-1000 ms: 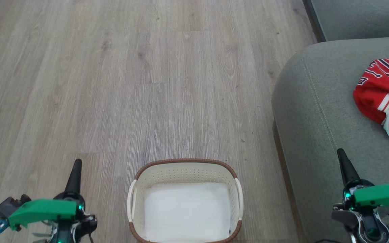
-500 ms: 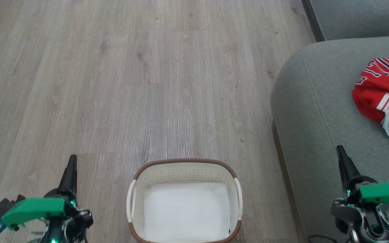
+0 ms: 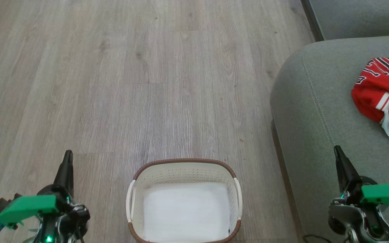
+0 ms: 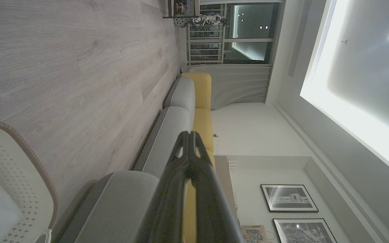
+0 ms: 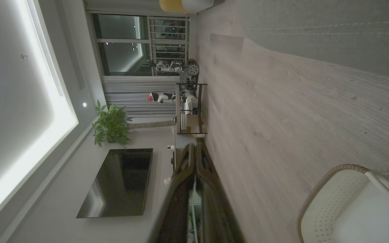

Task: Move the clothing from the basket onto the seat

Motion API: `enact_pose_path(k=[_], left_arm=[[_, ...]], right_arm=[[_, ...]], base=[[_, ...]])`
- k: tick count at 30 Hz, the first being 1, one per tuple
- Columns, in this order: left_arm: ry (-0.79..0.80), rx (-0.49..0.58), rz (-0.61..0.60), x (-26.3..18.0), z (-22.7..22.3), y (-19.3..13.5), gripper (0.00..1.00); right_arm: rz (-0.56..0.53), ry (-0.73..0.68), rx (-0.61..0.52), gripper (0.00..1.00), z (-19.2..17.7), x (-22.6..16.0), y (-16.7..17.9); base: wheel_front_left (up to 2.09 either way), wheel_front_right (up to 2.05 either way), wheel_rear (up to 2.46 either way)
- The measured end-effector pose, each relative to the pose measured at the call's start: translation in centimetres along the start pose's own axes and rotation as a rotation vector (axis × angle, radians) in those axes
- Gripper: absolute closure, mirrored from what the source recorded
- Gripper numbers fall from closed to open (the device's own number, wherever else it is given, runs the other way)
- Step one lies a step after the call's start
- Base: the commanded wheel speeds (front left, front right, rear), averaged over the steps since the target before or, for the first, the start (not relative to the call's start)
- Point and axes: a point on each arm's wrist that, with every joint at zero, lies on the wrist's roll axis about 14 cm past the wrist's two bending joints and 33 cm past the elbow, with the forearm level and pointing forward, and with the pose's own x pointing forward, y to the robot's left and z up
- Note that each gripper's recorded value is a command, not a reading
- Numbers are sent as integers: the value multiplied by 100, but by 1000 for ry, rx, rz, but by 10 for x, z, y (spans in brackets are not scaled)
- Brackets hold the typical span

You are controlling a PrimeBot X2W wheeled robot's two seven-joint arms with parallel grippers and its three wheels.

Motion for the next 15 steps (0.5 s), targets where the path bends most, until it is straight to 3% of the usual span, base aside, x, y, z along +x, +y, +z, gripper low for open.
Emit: enact_pose_path(k=[15], left_arm=[[-1,-1,0,0,0,0,100]], right_arm=[[0,0,1,100,0,0,0]], base=[[0,0,0]])
